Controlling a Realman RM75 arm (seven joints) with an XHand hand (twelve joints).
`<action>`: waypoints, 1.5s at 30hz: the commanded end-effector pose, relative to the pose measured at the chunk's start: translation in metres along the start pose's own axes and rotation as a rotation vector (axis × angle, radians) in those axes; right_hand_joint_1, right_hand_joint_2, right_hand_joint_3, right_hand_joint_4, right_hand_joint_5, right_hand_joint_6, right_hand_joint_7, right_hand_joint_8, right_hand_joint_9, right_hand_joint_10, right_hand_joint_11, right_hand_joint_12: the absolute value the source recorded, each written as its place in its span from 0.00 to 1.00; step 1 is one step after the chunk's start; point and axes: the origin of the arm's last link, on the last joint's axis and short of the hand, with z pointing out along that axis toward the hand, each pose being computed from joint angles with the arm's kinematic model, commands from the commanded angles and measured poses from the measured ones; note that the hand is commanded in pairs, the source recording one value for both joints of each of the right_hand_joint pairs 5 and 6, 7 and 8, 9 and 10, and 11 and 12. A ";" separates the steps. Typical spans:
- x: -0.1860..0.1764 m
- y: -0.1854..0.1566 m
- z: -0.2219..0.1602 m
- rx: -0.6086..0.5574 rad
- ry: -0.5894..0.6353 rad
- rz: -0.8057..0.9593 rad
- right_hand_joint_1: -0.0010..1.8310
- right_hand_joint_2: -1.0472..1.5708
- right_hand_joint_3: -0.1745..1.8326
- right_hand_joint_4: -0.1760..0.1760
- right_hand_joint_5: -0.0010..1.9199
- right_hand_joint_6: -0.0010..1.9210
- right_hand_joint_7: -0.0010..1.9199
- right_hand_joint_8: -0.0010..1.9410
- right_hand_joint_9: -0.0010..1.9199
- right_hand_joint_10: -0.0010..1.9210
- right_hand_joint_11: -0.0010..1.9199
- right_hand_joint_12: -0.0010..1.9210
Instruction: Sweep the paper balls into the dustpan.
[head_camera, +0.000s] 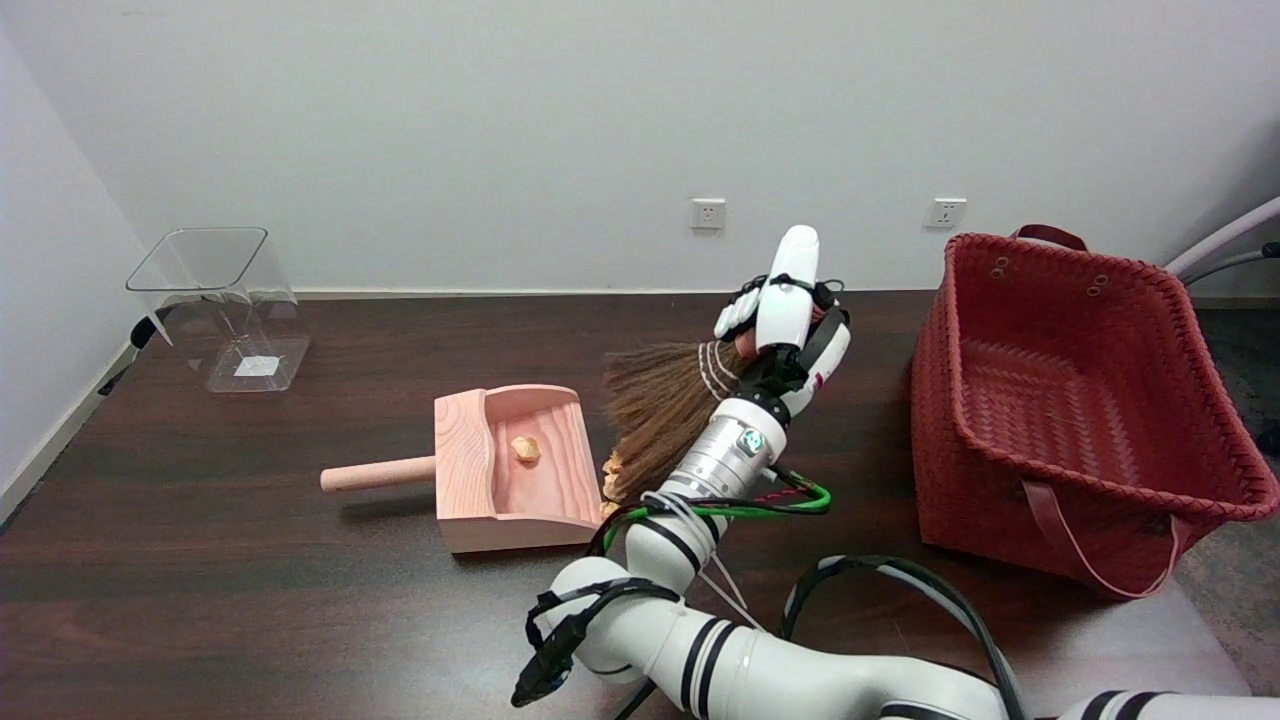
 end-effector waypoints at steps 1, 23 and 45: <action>-0.028 -0.019 0.029 0.066 -0.195 -0.019 0.29 1.00 0.00 0.50 1.00 1.00 1.00 0.99 1.00 1.00 1.00 1.00; -0.052 -0.005 0.060 0.184 -0.560 -0.521 0.31 1.00 0.00 0.50 1.00 1.00 1.00 0.99 1.00 1.00 1.00 1.00; -0.026 0.033 0.054 0.160 -0.562 -0.832 0.32 1.00 0.00 0.50 1.00 1.00 1.00 0.99 1.00 1.00 1.00 1.00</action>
